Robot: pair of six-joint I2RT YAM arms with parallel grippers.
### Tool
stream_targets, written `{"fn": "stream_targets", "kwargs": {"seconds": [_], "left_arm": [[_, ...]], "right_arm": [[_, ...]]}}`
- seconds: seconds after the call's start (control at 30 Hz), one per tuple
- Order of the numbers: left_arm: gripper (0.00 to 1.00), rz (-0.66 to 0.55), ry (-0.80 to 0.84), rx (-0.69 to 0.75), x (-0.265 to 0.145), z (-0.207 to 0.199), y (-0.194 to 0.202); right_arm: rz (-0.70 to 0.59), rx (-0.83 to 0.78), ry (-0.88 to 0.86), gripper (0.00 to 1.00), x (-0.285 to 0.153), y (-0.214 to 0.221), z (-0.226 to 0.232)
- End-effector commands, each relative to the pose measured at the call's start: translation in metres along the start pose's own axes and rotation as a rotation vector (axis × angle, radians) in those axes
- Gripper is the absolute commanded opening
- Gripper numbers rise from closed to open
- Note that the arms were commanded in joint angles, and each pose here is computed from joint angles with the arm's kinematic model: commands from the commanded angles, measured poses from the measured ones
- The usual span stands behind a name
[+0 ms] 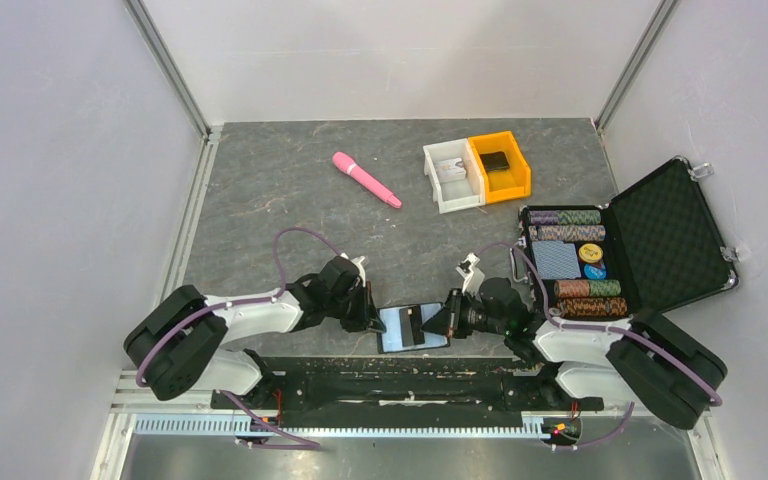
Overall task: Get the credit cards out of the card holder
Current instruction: Remove the credit card from the card holder.
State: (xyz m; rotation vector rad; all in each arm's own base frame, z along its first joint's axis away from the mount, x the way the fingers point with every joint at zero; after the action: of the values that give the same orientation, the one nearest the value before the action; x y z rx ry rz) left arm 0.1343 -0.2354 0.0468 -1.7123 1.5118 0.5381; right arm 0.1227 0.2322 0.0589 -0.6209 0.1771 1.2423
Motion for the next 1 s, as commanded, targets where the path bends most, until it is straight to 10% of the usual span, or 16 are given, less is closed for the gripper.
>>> {"fn": "stream_targets", "kwargs": {"seconds": [0.0, 0.3, 0.6, 0.97], "left_arm": [[0.02, 0.004, -0.087, 0.006, 0.002, 0.014, 0.001], [0.06, -0.02, -0.044, 0.022, -0.005, -0.006, -0.013], [0.6, -0.098, 0.06, 0.116, -0.032, -0.053, -0.045], [0.8, -0.243, 0.146, 0.387, -0.09, -0.092, -0.069]], "right_arm": [[-0.045, -0.061, 0.045, 0.0, -0.004, -0.015, -0.001], [-0.088, -0.133, 0.082, 0.0, -0.021, -0.037, 0.004], [-0.109, -0.247, 0.068, 0.0, -0.036, -0.06, 0.018], [0.091, -0.464, -0.164, 0.0, -0.046, -0.046, 0.053]]}}
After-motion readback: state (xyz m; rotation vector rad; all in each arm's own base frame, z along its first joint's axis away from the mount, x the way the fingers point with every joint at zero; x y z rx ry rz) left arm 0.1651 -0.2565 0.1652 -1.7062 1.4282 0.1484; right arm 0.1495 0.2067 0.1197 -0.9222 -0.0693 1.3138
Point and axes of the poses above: each gripper's point midway between its finger pads, its own x axis out along the fingers, its own z axis along the line the jaws close on, y = z × x, the point moved 4 cm from there along -x, back along the fingers, and after that the axes turned 3 degrees about x, right-handed, at the moved point
